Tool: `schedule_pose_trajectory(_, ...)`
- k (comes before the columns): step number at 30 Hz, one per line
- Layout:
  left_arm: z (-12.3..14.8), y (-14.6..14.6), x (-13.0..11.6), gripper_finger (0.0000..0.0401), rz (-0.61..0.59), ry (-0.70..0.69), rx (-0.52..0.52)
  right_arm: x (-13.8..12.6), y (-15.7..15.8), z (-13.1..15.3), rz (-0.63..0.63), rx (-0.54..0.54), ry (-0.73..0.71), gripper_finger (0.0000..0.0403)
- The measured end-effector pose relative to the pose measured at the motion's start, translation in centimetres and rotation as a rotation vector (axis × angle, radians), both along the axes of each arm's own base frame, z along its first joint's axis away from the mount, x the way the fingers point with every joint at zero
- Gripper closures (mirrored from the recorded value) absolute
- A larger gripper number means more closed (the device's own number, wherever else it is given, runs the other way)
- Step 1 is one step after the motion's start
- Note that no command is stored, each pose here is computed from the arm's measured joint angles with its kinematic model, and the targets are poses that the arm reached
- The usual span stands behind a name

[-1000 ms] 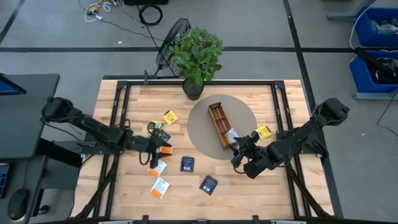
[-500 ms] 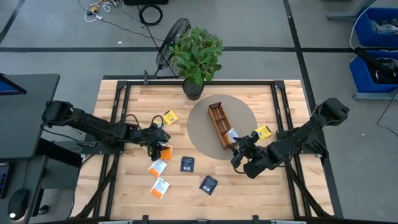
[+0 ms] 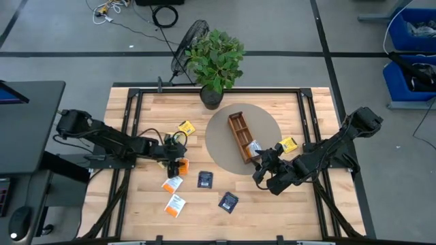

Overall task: Pick & Place Tea
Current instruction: Put the white tea bag into the bottom section of the wooden organizer

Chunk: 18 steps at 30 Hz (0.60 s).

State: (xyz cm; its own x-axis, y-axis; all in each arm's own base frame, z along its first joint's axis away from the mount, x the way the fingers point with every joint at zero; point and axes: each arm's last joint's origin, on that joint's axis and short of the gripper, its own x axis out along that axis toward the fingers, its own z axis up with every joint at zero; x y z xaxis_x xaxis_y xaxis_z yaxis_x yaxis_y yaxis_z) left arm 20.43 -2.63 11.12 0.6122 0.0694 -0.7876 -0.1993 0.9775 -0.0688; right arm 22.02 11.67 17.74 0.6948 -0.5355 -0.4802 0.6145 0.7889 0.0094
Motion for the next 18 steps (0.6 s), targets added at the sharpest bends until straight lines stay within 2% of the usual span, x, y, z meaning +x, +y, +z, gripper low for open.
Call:
schedule_pose_trajectory(10, 0.4, -0.2, 1.4, 0.0233, -0.025, 0.023, 0.019, 0.0, 0.0, 0.0, 0.001, -0.001, 0.001, 0.0183)
schedule_pose_trajectory(14, 0.7, -0.3, 1.9, 0.0274, -0.065, 0.012, 0.035, 0.0, 0.0, 0.0, 0.001, -0.001, 0.001, 0.0183)
schedule_pose_trajectory(18, 0.5, -0.3, 1.9, 0.0347, -0.057, 0.029, 0.034, 0.0, 0.0, 0.0, 0.001, -0.001, 0.001, 0.0183)
